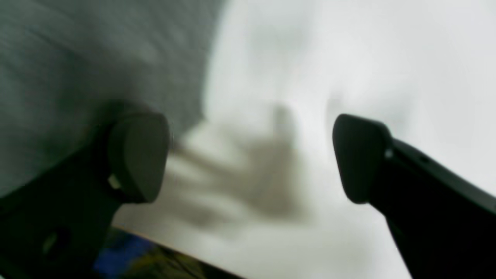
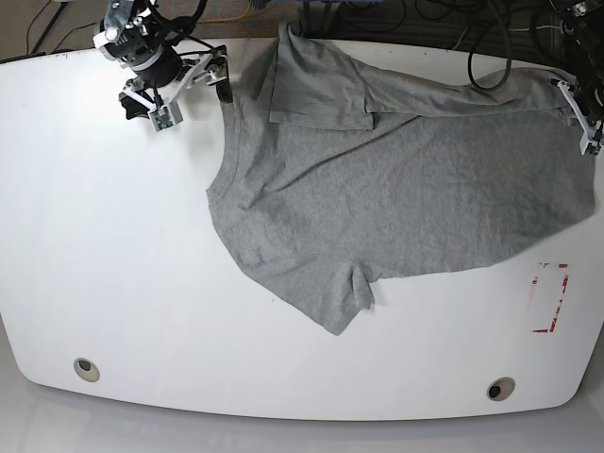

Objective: Layout the t-shirt on the table in an organized manner, then fold the t-shirt properly
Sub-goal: 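Open the right gripper and regrasp the shirt near the collar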

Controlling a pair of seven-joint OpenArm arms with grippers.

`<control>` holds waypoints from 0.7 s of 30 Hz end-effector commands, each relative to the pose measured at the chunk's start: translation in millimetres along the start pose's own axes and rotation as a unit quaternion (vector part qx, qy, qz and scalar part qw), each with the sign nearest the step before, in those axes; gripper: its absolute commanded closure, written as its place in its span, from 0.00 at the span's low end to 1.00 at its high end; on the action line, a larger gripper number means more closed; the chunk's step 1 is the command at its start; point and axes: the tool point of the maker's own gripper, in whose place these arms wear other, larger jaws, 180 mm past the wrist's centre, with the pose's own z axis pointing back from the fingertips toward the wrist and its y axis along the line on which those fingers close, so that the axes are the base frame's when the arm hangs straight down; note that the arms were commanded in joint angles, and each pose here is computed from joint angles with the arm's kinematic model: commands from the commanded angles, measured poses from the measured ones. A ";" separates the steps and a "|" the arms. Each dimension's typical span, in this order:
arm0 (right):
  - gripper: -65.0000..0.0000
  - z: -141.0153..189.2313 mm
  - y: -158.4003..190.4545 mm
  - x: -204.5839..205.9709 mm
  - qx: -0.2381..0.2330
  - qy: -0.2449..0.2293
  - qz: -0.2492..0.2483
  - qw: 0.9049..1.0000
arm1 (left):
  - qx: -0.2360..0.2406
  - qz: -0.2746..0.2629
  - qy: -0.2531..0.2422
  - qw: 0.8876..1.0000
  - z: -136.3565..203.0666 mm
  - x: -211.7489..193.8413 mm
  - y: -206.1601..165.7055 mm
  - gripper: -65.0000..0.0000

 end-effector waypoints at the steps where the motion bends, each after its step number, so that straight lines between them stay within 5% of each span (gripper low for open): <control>1: 0.01 6.8 1.7 8.4 0.016 -0.023 -0.023 0.999 | 0.017 -0.006 -0.008 1.000 7.2 6.1 11.4 1.00; 10: 0.02 16.7 14.3 10.8 0.094 -0.047 -0.125 0.987 | 0.018 -0.007 -0.008 1.000 7.4 6.2 12.0 1.00; 21: 0.02 4.2 14.3 -19.5 0.116 -0.017 -0.191 0.975 | 0.018 -0.007 -0.008 1.000 7.4 6.2 12.0 1.00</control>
